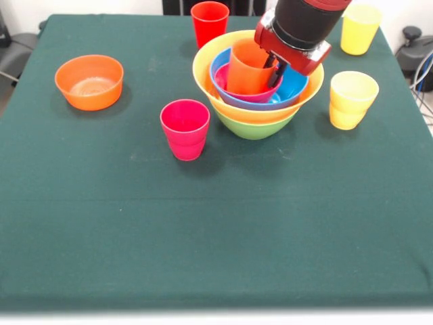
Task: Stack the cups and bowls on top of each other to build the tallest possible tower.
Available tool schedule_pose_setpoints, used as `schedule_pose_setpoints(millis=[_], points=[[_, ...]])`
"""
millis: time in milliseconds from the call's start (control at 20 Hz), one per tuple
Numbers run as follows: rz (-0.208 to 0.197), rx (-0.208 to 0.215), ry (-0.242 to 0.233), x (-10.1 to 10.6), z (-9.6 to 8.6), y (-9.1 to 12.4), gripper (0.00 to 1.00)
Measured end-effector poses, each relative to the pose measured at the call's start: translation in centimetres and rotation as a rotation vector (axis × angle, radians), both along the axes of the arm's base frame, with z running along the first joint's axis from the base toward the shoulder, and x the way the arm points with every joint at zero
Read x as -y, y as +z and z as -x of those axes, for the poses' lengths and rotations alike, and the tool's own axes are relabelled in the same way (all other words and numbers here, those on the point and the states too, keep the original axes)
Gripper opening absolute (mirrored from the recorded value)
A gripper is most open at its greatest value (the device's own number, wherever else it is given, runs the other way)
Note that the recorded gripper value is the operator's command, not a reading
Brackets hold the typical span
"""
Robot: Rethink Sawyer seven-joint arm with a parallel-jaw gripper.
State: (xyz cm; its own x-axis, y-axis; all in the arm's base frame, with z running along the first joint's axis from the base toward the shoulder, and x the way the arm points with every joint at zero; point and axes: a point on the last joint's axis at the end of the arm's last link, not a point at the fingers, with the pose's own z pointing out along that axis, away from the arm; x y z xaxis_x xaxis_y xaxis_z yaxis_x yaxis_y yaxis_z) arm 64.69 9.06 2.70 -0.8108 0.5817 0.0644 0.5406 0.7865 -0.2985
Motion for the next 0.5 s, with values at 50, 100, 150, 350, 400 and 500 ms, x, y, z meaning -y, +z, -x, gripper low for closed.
schedule_pose_setpoints(millis=[50,100,150,350,400,500], points=[[0.000,0.000,-0.001,0.00,-0.01,0.01,0.00],[0.001,0.000,-0.001,0.01,0.02,-0.01,0.00],[0.002,0.000,-0.002,0.02,0.02,-0.03,0.00],[0.001,-0.001,-0.008,0.10,0.01,-0.09,0.00],[0.001,0.000,-0.009,0.11,0.01,-0.09,0.00],[0.004,-0.001,-0.010,0.21,0.05,-0.10,1.00]])
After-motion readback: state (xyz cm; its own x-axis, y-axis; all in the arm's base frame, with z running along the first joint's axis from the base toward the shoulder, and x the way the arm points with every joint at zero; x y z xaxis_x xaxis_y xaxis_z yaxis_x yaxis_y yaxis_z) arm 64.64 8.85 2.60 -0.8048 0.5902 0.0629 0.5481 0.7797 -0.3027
